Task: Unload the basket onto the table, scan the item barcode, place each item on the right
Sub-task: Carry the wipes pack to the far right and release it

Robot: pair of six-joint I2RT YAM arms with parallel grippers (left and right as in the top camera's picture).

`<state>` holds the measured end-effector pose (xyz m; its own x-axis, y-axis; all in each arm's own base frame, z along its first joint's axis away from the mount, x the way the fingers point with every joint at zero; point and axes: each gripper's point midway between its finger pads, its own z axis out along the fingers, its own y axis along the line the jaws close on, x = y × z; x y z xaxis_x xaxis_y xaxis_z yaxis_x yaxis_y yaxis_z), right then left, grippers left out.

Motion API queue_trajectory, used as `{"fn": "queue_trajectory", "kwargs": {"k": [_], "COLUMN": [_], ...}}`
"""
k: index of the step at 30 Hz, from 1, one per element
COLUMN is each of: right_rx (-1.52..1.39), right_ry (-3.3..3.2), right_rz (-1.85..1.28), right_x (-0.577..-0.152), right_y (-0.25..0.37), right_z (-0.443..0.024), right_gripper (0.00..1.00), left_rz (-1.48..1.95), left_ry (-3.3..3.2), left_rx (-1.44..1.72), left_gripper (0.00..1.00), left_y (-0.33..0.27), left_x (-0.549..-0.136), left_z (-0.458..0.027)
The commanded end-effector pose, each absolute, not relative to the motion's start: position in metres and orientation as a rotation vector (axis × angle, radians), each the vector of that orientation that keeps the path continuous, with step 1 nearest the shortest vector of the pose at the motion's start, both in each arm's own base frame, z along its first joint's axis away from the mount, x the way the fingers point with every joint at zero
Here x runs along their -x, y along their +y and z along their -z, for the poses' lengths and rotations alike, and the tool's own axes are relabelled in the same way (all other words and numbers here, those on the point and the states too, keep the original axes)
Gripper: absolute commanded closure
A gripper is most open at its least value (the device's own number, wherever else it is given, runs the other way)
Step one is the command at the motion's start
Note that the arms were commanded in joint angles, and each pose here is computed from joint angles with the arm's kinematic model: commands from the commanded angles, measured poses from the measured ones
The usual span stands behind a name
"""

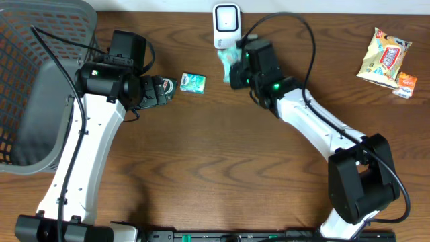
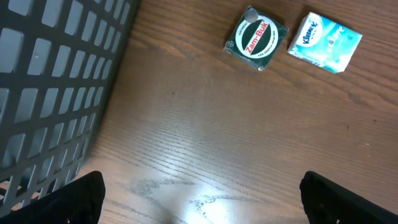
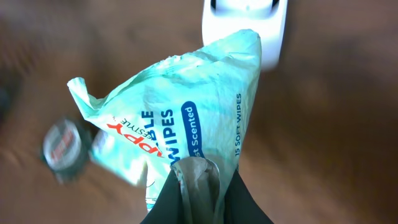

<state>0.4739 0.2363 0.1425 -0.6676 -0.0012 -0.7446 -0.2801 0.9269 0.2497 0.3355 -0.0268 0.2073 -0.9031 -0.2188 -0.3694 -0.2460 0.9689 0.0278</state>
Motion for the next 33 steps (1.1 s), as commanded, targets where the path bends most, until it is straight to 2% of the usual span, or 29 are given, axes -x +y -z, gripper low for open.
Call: {"fn": "queue_trajectory", "kwargs": {"k": [1, 9, 12, 17, 26, 33], "right_rx": [0.137, 0.122, 0.094, 0.112, 0.079, 0.007], "right_ry": [2.166, 2.053, 2.020, 1.951, 1.979, 1.938], "right_rz": [-0.451, -0.351, -0.327, -0.248, -0.211, -0.193], "right_x": [-0.503, -0.580, -0.617, -0.655, -0.666, -0.672], "right_y": [0.233, 0.231, 0.236, 0.242, 0.238, 0.204], "right_z": [-0.177, -0.219, -0.214, -0.193, -0.159, -0.194], "right_gripper": [0.99, 0.99, 0.99, 0.99, 0.99, 0.99], "left_rz": [-0.125, -0.125, -0.125, -0.125, -0.125, -0.125], "left_ry": [2.740, 2.740, 2.740, 2.740, 2.740, 2.740], "left_rx": [0.349, 0.349, 0.349, 0.349, 0.349, 0.349], "left_gripper": [0.02, 0.01, 0.01, 0.01, 0.01, 0.01], "left_y": [-0.023, -0.023, -0.023, -0.023, -0.023, -0.023], "left_x": [-0.335, -0.335, -0.335, -0.335, -0.335, -0.335], "left_z": [-0.208, -0.208, -0.208, -0.208, -0.208, -0.208]}}
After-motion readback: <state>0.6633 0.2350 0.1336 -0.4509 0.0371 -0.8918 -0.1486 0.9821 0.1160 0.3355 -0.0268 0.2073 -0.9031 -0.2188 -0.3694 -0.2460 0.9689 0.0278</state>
